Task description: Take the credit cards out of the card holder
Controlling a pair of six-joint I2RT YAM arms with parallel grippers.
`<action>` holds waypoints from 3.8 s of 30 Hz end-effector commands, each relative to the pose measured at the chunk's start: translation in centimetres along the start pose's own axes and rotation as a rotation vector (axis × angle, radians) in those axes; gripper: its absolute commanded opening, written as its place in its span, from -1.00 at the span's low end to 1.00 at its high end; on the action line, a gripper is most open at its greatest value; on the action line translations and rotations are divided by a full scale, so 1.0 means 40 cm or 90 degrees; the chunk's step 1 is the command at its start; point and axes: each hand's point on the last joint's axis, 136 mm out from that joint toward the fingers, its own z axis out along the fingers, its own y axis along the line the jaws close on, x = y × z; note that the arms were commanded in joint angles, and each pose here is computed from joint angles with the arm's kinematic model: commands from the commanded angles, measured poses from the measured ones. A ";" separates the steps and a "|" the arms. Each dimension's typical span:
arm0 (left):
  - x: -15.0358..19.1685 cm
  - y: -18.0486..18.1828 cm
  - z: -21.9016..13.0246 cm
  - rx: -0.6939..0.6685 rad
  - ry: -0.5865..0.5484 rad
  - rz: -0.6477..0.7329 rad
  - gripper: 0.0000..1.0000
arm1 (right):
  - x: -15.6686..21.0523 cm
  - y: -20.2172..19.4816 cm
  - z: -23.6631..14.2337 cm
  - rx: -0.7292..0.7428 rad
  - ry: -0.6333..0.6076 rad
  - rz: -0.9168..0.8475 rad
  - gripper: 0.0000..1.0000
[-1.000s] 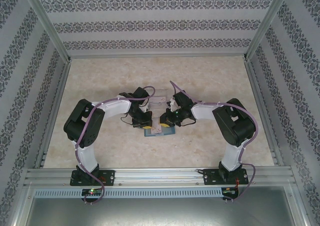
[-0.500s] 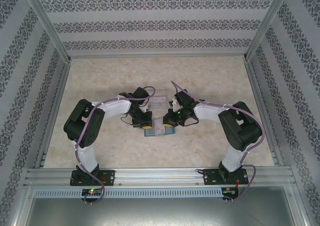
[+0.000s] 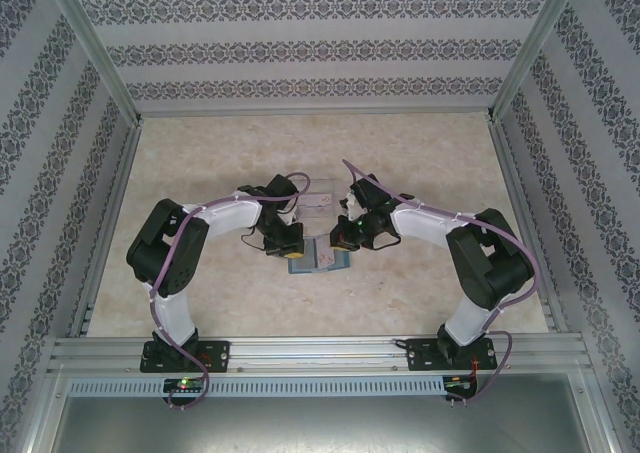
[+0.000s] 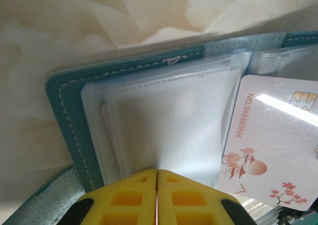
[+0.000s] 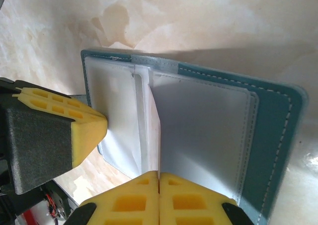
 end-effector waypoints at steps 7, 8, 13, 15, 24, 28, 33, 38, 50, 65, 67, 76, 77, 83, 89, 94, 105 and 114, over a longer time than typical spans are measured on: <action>0.009 -0.020 -0.048 -0.010 -0.021 0.002 -0.80 | -0.021 0.022 -0.044 0.005 -0.030 -0.022 -0.85; 0.007 -0.022 -0.052 -0.009 -0.024 0.002 -0.80 | -0.022 0.025 -0.046 0.004 -0.031 -0.023 -0.85; 0.000 -0.020 -0.062 -0.013 -0.037 0.007 -0.78 | -0.026 0.041 -0.063 0.001 -0.039 -0.040 -0.85; -0.001 -0.013 -0.064 -0.013 -0.039 0.004 -0.78 | -0.027 0.044 -0.070 0.003 -0.041 -0.056 -0.86; -0.002 0.031 -0.073 -0.026 -0.044 -0.009 -0.78 | -0.036 0.059 -0.121 0.074 -0.040 -0.245 -0.95; -0.003 0.057 -0.080 -0.032 -0.046 -0.017 -0.77 | -0.028 0.076 -0.145 0.113 0.007 -0.355 -0.95; -0.007 0.084 -0.093 -0.038 -0.048 -0.023 -0.79 | -0.024 0.103 -0.166 0.160 0.049 -0.542 -0.95; -0.013 0.112 -0.113 -0.042 -0.054 -0.029 -0.78 | -0.043 0.114 -0.179 0.189 0.067 -0.656 -0.92; -0.005 0.148 -0.136 -0.050 -0.081 -0.040 -0.66 | -0.074 0.088 -0.171 0.291 0.176 -0.901 -1.00; 0.034 0.180 -0.141 -0.054 -0.115 -0.072 -0.58 | -0.180 0.125 -0.120 0.310 0.239 -0.972 -1.00; 0.038 0.183 -0.141 -0.054 -0.116 -0.076 -0.58 | -0.195 0.138 -0.114 0.305 0.238 -0.976 -1.00; 0.043 0.185 -0.142 -0.050 -0.122 -0.079 -0.57 | -0.250 0.170 -0.088 0.300 0.239 -0.985 -1.00; 0.042 0.184 -0.141 -0.050 -0.123 -0.080 -0.57 | -0.256 0.173 -0.086 0.300 0.238 -0.986 -1.00; 0.039 0.183 -0.137 -0.049 -0.119 -0.078 -0.57 | -0.284 0.178 -0.071 0.299 0.239 -0.991 -1.00; 0.035 0.183 -0.134 -0.051 -0.114 -0.078 -0.57 | -0.299 0.170 -0.054 0.300 0.250 -0.993 -1.00; 0.033 0.184 -0.132 -0.055 -0.110 -0.077 -0.57 | -0.303 0.163 -0.037 0.288 0.255 -0.994 -1.00; 0.033 0.184 -0.134 -0.059 -0.105 -0.077 -0.57 | -0.295 0.132 0.002 0.266 0.284 -0.975 -1.00; 0.036 0.187 -0.135 -0.063 -0.103 -0.080 -0.57 | -0.280 0.129 0.025 0.233 0.294 -0.966 -0.93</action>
